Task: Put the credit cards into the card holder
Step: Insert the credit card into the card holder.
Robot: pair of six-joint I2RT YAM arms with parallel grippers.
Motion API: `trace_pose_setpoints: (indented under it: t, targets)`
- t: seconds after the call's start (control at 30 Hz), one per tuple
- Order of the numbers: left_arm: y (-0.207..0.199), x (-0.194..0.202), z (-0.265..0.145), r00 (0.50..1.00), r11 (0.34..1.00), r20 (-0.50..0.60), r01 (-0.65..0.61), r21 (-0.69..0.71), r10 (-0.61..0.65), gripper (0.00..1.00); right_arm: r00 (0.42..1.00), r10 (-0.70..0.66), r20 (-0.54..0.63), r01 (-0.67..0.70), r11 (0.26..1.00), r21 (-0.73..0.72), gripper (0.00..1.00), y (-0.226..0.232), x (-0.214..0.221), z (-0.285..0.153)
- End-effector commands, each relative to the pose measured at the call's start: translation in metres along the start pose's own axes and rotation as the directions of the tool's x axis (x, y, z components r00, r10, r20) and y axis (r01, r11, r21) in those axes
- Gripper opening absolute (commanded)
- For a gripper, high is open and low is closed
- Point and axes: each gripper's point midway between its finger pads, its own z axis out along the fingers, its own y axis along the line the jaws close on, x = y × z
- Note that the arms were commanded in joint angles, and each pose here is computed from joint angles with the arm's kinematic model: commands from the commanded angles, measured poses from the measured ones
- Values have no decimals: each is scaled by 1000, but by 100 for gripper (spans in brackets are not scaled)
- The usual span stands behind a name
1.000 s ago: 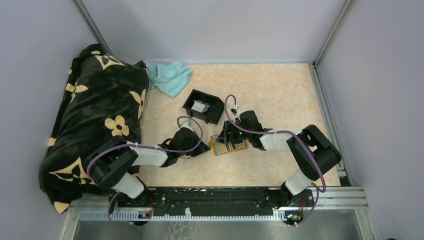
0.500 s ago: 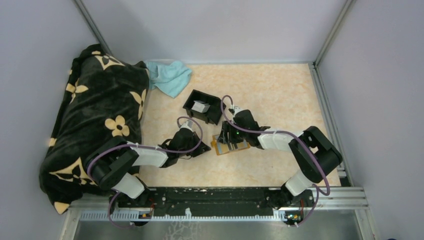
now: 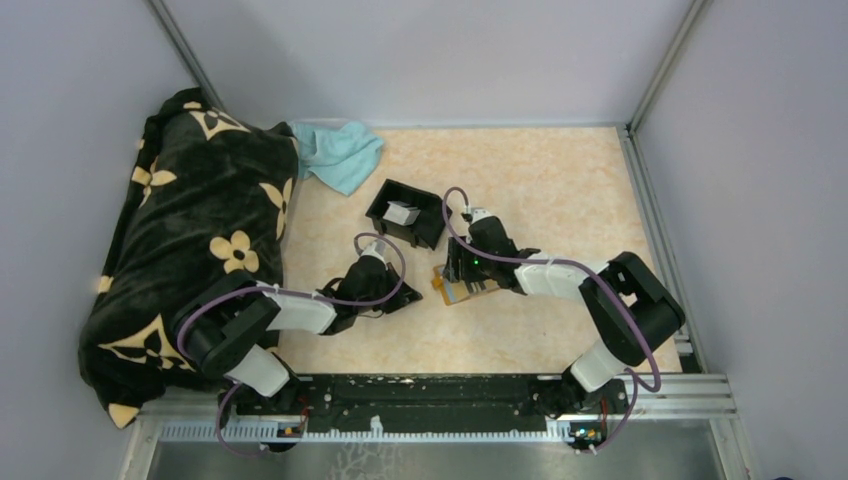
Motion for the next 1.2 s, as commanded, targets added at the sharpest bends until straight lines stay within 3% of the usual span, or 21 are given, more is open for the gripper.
trace_pose_setpoints:
  t: [0.0, 0.47, 0.97, 1.17]
  targets:
    - [111, 49, -20, 983, 930, -176, -102, -352, 41, 0, 999, -21, -41, 25, 994, 106, 58, -23, 11, -2]
    - [110, 53, -21, 981, 938, -189, -104, -329, 43, 0, 988, 33, 153, -51, 992, 118, 58, -22, -36, -14]
    - [100, 50, -15, 980, 946, -193, -106, -307, 47, 0, 993, 3, 114, -32, 967, 254, 58, -50, -29, -8]
    - [77, 48, -11, 981, 975, -182, -98, -198, 62, 0, 991, -55, 121, 12, 943, 332, 58, -56, -34, -10]
